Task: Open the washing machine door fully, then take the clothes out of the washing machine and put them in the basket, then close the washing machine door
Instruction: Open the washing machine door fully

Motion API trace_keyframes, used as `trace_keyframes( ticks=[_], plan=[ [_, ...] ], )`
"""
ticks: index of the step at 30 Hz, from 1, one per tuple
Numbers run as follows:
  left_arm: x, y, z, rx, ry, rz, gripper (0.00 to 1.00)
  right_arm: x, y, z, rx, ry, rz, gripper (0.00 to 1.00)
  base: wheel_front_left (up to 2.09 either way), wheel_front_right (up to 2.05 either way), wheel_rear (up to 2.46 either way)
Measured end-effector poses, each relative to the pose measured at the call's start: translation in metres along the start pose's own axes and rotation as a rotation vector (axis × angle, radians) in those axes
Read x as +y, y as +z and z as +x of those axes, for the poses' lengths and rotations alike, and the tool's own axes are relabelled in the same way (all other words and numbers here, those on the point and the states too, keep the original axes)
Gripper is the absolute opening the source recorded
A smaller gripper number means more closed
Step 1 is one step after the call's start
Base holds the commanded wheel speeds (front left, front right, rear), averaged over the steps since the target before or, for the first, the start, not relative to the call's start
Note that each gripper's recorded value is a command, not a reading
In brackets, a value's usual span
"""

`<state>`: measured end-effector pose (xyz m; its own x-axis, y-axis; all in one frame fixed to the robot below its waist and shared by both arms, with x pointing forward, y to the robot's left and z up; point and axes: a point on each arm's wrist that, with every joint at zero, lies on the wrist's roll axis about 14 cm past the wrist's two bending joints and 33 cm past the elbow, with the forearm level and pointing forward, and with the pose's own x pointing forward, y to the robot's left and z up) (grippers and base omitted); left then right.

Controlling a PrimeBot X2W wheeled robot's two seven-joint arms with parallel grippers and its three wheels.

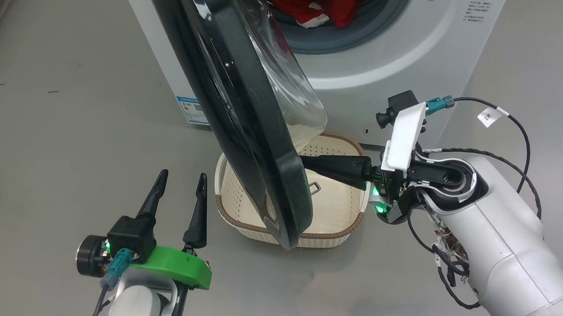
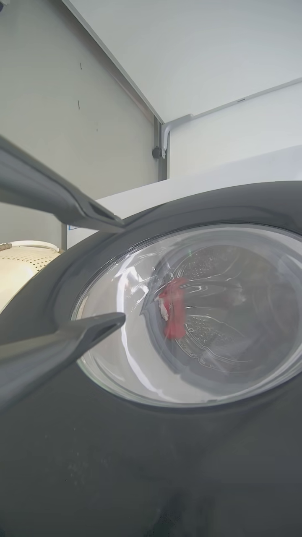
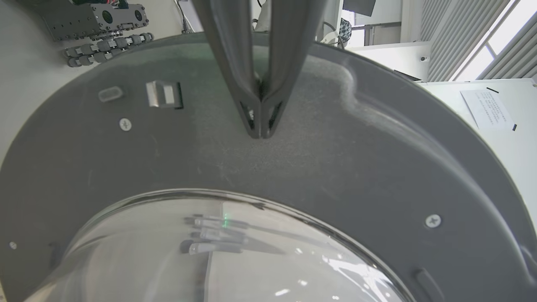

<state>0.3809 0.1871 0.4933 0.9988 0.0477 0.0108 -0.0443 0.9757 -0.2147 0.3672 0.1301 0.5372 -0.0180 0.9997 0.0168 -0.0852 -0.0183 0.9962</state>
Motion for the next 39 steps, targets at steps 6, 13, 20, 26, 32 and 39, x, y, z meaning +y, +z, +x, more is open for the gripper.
trace_keyframes(
  ticks=[6, 13, 20, 26, 32, 39],
  plan=[
    [0.009, 0.004, -0.007, -0.009, 0.03, -0.001, 1.0, 0.002, -0.013, 0.015, 0.035, 0.02, 0.011, 0.0, 0.0, 0.0, 0.0],
    [0.019, 0.006, -0.012, -0.013, 0.064, 0.003, 1.0, 0.007, -0.028, 0.028, 0.079, 0.047, 0.019, 0.0, 0.0, 0.0, 0.0],
    [0.021, 0.006, -0.015, -0.014, 0.076, 0.003, 1.0, 0.009, -0.032, 0.032, 0.072, 0.053, 0.024, 0.0, 0.0, 0.0, 0.0],
    [0.021, 0.006, -0.015, -0.013, 0.079, 0.002, 1.0, 0.011, -0.027, 0.029, 0.008, 0.08, 0.058, 0.0, 0.0, 0.0, 0.0],
    [0.025, 0.006, -0.015, -0.016, 0.097, -0.001, 1.0, 0.016, -0.015, 0.018, -0.096, 0.122, 0.1, 0.0, 0.0, 0.0, 0.0],
    [0.024, 0.007, -0.013, -0.021, 0.096, -0.005, 1.0, 0.009, 0.01, -0.006, -0.288, 0.113, 0.114, 0.0, 0.0, 0.0, 0.0]
  ],
)
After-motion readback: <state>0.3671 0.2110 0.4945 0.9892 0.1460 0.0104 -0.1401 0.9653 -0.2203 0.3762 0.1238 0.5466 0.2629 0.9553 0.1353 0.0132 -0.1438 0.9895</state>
